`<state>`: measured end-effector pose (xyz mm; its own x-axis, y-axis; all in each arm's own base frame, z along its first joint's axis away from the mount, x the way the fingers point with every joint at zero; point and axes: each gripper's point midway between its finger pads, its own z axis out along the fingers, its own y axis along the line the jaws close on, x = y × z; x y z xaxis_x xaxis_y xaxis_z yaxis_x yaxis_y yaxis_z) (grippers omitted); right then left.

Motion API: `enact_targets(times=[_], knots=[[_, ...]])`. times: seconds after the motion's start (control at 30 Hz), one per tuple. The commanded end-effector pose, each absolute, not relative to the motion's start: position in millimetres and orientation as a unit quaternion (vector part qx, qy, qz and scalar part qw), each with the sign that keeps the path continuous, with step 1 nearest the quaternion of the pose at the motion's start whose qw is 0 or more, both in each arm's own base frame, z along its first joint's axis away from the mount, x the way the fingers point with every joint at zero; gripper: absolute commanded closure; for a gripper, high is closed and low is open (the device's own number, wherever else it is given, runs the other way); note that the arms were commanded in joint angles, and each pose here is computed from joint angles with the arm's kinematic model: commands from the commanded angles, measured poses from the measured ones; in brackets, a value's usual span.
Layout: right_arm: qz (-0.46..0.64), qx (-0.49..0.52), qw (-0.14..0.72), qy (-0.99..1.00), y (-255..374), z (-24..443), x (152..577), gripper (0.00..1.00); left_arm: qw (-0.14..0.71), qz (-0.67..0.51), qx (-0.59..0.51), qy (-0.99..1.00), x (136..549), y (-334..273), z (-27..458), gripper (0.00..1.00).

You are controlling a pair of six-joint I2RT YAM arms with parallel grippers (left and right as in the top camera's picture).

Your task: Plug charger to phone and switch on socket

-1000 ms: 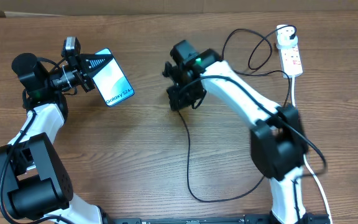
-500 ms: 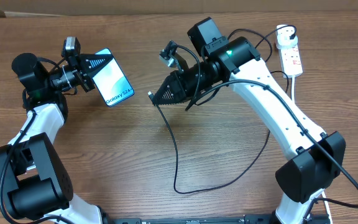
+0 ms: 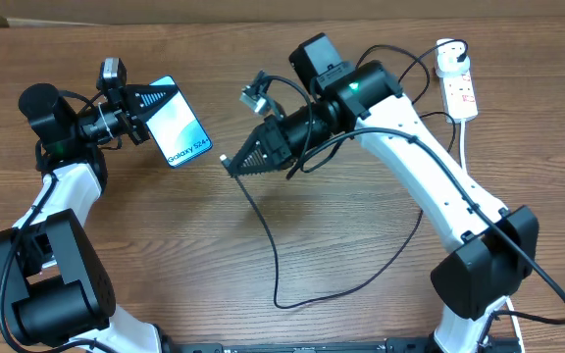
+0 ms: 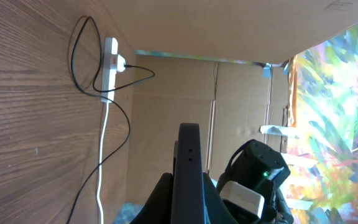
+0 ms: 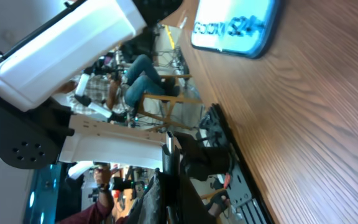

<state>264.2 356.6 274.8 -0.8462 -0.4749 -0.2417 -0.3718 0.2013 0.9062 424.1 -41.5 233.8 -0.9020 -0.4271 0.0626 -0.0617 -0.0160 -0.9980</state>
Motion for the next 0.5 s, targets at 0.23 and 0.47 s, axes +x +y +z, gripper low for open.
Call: enact_targets(times=[0.23,0.47], knots=[[-0.577,0.245,0.113,-0.771,380,248,258,0.96,0.127,-0.694,-0.152,0.692,417,-45,245,0.96],[-0.576,0.242,0.116,-0.772,384,244,259,0.96,0.125,-0.694,-0.149,0.693,416,-45,245,0.95]])
